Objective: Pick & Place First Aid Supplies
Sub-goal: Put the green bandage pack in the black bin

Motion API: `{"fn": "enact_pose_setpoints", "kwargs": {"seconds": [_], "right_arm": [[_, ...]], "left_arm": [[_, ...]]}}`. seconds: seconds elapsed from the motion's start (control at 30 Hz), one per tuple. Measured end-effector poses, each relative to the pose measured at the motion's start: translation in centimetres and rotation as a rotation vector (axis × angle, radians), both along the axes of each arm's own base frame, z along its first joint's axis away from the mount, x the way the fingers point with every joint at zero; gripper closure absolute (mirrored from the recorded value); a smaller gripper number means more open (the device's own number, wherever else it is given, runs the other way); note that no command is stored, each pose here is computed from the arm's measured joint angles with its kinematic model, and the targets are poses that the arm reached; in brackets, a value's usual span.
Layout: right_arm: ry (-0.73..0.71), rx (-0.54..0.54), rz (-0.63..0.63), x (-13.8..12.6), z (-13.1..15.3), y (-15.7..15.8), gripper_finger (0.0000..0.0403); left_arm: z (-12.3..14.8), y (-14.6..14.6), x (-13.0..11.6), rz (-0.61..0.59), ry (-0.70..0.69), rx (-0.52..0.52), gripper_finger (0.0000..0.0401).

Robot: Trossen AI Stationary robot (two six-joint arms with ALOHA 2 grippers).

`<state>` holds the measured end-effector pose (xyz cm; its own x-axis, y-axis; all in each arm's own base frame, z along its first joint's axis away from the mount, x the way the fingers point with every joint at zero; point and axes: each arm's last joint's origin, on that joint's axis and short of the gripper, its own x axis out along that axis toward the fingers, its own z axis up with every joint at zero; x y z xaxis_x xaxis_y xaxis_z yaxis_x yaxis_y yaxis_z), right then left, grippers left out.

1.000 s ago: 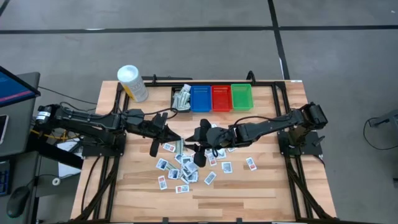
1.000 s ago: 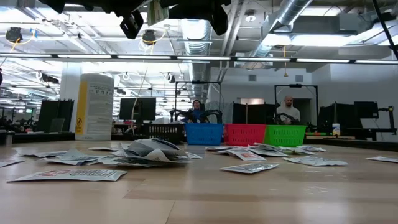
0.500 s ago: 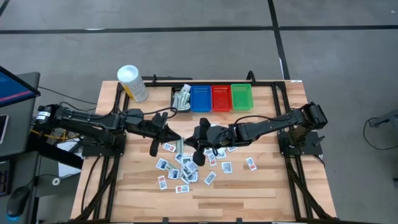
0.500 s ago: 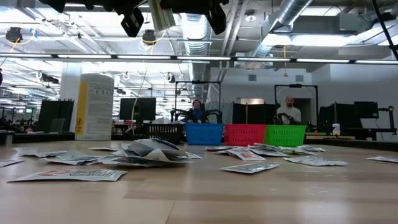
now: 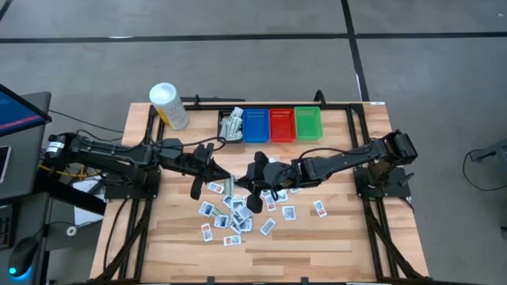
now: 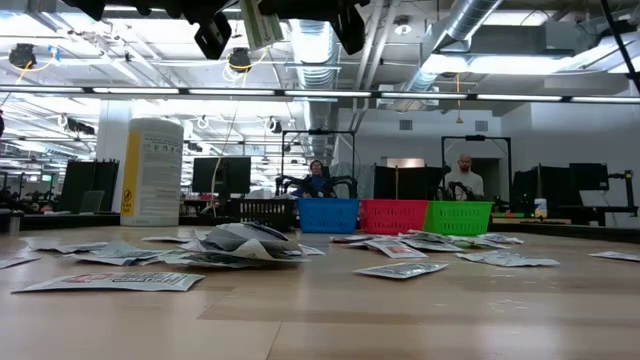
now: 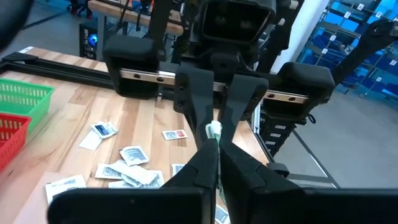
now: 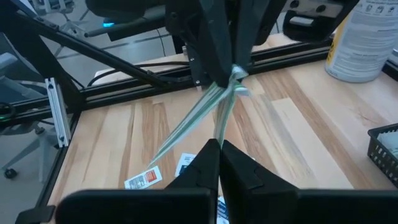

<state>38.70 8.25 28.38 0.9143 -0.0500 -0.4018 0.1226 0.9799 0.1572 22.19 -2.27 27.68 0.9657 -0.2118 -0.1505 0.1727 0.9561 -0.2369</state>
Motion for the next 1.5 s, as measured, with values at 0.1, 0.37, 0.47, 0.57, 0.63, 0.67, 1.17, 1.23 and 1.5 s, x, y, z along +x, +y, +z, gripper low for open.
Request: {"fn": "enact_pose_setpoints", "kwargs": {"seconds": [0.1, 0.37, 0.47, 0.57, 0.63, 0.67, 1.17, 1.23, 1.5], "right_arm": [[0.001, 0.003, 0.004, 0.0, 0.0, 0.0, 0.0402], [0.082, 0.033, -0.016, -0.4, -0.7, 0.0, 0.0403], [0.125, 0.055, -0.010, -0.6, -1.1, 0.0, 0.0403], [0.183, 0.100, 0.012, -0.8, -1.5, 0.0, 0.0403], [0.237, 0.142, 0.019, -1.1, -1.9, 0.0, 0.0403], [0.264, 0.165, 0.019, -1.2, -2.1, -0.1, 0.0403], [0.393, 0.219, -0.033, -2.0, -3.0, -0.4, 0.0403], [0.395, 0.218, -0.034, -2.1, -3.1, -0.4, 0.0403], [0.465, 0.210, -0.070, -2.7, -5.0, -1.4, 0.0403]], "left_arm": [[0.0, 0.0, 0.0, 0.001, -0.001, 0.001, 0.0385], [0.0, 0.0, 0.0, 0.000, -0.003, 0.007, 0.0385], [0.0, 0.0, 0.0, 0.000, -0.003, 0.007, 0.0385], [0.0, 0.0, 0.0, 0.000, -0.002, 0.007, 0.0385], [0.0, 0.0, 0.0, 0.000, -0.003, 0.007, 0.0385], [0.0, 0.0, 0.0, 0.000, -0.002, 0.007, 0.0385], [-0.1, 0.6, 0.0, 0.162, 0.004, 0.099, 0.0385], [-0.2, 0.8, 0.0, 0.181, 0.011, 0.120, 0.0385], [-0.8, 2.7, 0.0, 0.265, 0.077, 0.133, 0.0385]]}}
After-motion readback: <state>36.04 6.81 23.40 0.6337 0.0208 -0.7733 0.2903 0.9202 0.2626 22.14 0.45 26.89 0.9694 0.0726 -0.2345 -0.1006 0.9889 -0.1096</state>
